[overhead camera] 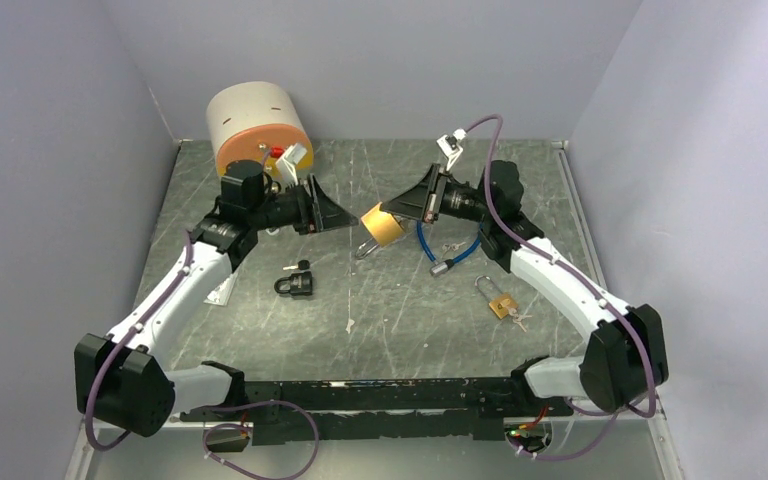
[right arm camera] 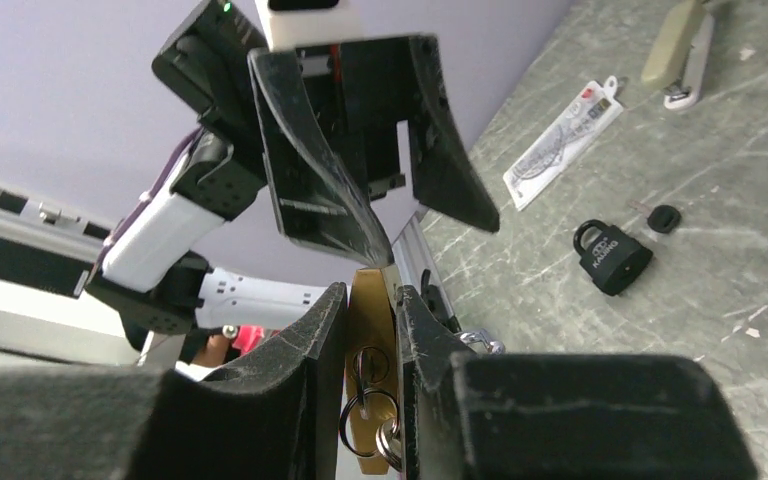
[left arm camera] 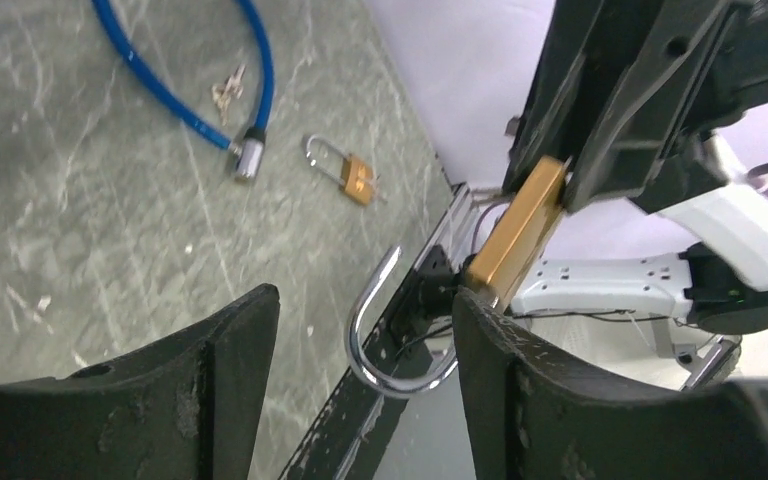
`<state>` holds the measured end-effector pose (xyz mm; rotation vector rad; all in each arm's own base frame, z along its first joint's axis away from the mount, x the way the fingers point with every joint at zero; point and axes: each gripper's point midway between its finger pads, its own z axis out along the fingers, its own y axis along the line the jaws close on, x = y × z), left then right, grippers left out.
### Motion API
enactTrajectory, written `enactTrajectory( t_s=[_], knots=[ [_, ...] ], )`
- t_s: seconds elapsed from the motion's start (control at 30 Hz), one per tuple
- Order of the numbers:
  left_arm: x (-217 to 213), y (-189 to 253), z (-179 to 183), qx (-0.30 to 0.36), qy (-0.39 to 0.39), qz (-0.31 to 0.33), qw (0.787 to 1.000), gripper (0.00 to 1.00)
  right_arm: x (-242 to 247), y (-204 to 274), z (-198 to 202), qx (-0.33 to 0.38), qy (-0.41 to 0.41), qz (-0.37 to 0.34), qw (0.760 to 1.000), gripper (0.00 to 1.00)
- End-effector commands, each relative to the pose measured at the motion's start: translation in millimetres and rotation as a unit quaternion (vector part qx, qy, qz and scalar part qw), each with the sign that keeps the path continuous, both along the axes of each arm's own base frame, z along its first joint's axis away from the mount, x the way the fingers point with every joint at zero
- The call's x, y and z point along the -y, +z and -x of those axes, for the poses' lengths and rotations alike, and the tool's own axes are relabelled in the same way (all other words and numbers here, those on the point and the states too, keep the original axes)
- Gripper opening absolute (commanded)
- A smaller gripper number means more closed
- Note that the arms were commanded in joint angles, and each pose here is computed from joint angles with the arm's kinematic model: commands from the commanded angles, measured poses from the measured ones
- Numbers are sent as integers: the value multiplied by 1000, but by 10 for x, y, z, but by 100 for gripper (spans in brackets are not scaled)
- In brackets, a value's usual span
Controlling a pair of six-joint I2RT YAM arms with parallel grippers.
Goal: Unlock with the key
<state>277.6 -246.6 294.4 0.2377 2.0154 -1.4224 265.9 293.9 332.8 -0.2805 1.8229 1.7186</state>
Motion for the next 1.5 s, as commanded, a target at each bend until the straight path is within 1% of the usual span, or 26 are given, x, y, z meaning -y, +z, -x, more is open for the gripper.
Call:
enactTrajectory(
  t_s=[0.0,0.1,0.2,0.23,0.3,0.37,0.43,0.5,0.6,0.77,0.87,1.03,1.17,1.3,1.33,1.37,1.4,1.43,1.47],
  knots=[
    [-96,-337,61,-20,8,-49,999,63,-11,283,-172,21,-39,-28,999,0],
    [-170,-575,23,-33,35,-74,996,58,-25,-34,-373,-41,-76,-5,996,0],
    [-154,-813,57,-56,25,-76,995,55,-49,-438,-542,-119,-103,12,987,0],
    [-180,-920,56,-70,32,-88,993,50,-63,-532,-586,-138,-107,14,984,0],
    [-339,-1160,-9,-105,84,-139,981,47,-99,-741,-692,-180,-119,23,976,0],
    [-580,-1342,-69,-127,148,-198,961,49,-141,-971,-807,-213,-134,42,967,0],
    [-759,-1423,-100,-133,189,-237,943,52,-194,-1181,-917,-246,-141,53,957,0],
    [-835,-1459,-111,-134,205,-254,936,55,-253,-1408,-1012,-286,-145,59,945,0],
    [-853,-1493,-131,-138,208,-260,933,57,-343,-1715,-1193,-325,-148,66,932,0],
    [-825,-1528,-191,-140,200,-266,933,58,-475,-1971,-1582,-310,-161,73,934,0],
    [-813,-1506,-224,-138,200,-263,934,58,-550,-2056,-1810,-287,-164,73,941,0],
    [-884,-1443,-247,-128,215,-272,929,60,-630,-2222,-2151,-254,-166,69,950,0],
    [-920,-1429,-237,-128,224,-272,927,62,-691,-2273,-2365,-218,-163,58,960,0],
    [-921,-1439,-227,-135,223,-273,926,62,-704,-2322,-2486,-192,-166,55,966,0],
    [-922,-1435,-228,-135,222,-275,926,63,-697,-2341,-2510,-188,-169,61,966,2],
    [-929,-1428,-231,-134,223,-276,925,63,-678,-2374,-2532,-187,-171,68,965,10],
    [-933,-1412,-237,-133,224,-277,925,64,-649,-2386,-2550,-183,-176,77,964,20],
    [-939,-1400,-242,-131,225,-279,924,65,-608,-2426,-2556,-184,-182,89,962,35],
    [-950,-1379,-247,-129,227,-280,924,66,-552,-2392,-2572,-176,-190,96,961,44]
  ],
)
